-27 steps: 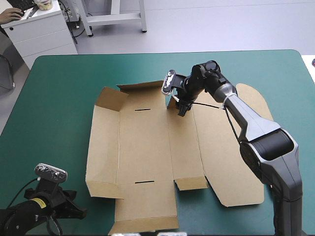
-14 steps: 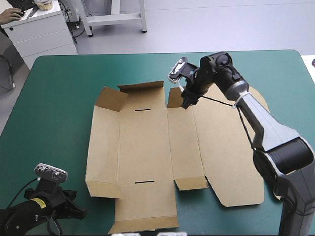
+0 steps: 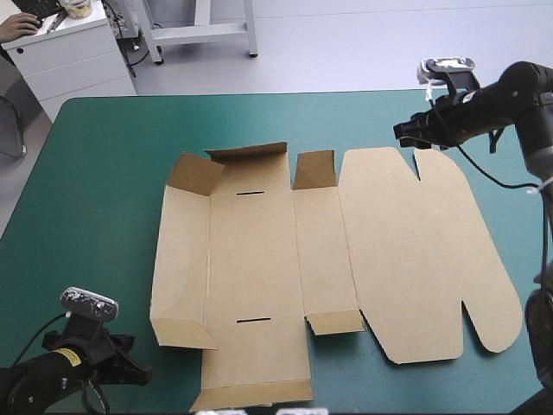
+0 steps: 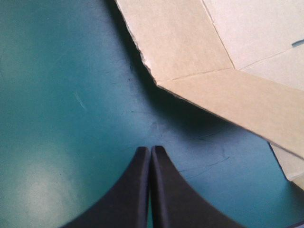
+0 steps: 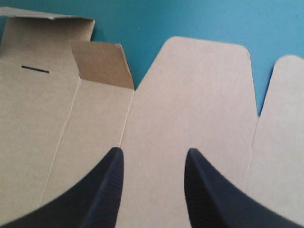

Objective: Fold the box

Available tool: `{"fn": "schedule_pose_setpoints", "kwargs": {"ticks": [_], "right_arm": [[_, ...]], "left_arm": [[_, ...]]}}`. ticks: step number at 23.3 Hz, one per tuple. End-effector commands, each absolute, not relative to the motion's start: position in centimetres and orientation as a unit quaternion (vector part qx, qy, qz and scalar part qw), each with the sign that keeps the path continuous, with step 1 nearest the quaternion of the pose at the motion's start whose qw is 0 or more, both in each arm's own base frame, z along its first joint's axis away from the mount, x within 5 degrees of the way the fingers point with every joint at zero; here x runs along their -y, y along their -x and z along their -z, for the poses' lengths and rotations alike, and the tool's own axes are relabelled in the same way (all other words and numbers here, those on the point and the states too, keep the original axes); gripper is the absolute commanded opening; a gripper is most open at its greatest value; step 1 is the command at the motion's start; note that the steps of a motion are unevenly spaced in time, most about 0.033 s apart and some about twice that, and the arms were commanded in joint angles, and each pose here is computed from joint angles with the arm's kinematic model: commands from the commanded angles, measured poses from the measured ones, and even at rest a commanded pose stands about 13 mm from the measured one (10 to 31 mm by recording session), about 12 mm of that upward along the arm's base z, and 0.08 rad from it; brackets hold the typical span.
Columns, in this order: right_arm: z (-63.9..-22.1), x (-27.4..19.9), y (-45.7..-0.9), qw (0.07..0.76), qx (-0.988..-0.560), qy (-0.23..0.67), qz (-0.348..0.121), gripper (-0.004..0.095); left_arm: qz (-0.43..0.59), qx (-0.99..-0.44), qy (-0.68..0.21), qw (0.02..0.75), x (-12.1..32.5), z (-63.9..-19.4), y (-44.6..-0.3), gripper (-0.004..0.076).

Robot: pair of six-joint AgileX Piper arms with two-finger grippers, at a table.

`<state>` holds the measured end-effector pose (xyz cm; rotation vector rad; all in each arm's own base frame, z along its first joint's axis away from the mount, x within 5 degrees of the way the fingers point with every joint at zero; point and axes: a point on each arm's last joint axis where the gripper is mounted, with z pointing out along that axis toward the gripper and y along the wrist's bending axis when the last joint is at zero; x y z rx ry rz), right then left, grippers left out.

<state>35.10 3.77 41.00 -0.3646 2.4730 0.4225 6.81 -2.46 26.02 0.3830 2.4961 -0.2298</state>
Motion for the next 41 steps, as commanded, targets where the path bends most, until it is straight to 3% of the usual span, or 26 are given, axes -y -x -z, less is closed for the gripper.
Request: {"fn": "schedule_pose_setpoints", "kwargs": {"ticks": [1, 7, 11, 16, 27, 31, 37, 39, 41], "right_arm": [[-41.2, -2.9, -30.5, 0.291, -0.934, 0.145, -0.151, 0.0332], [-38.1, -2.9, -24.4, 0.276, -0.937, 0.158, -0.140, 0.0332], [-36.3, -2.9, -19.8, 0.281, -0.937, 0.153, -0.140, 0.0332], [-35.5, -3.1, -16.1, 0.296, -0.932, 0.147, -0.146, 0.0332], [-35.5, -3.2, -11.3, 0.355, -0.912, 0.152, -0.140, 0.0332], [-35.5, -3.2, -11.2, 0.354, -0.912, 0.152, -0.139, 0.0332], [-35.5, -3.2, -11.3, 0.354, -0.913, 0.153, -0.137, 0.0332], [-35.5, -3.2, -11.3, 0.354, -0.913, 0.153, -0.137, 0.0332], [-35.5, -3.1, -11.3, 0.354, -0.913, 0.155, -0.134, 0.0332]], "left_arm": [[0.094, -0.930, -0.141, 0.328, 2.7, -27.1, -7.4, -0.0010], [0.098, -0.920, -0.148, 0.349, 2.7, -30.2, -6.9, -0.0010], [0.112, -0.896, -0.149, 0.404, 3.0, -34.5, -6.8, -0.0010], [0.116, -0.890, -0.134, 0.419, 3.1, -37.2, -8.5, -0.0010], [0.145, -0.928, -0.145, 0.310, 4.8, -37.8, -18.4, -0.0009], [0.230, -0.916, -0.192, 0.269, 6.7, -37.2, -21.6, -0.0009], [0.174, -0.931, -0.161, 0.278, 5.6, -36.7, -23.0, -0.0008], [0.168, -0.937, -0.129, 0.278, 4.2, -36.6, -23.3, 0.0016], [0.173, -0.943, -0.084, 0.270, 2.2, -36.5, -23.3, 0.0154]]}}
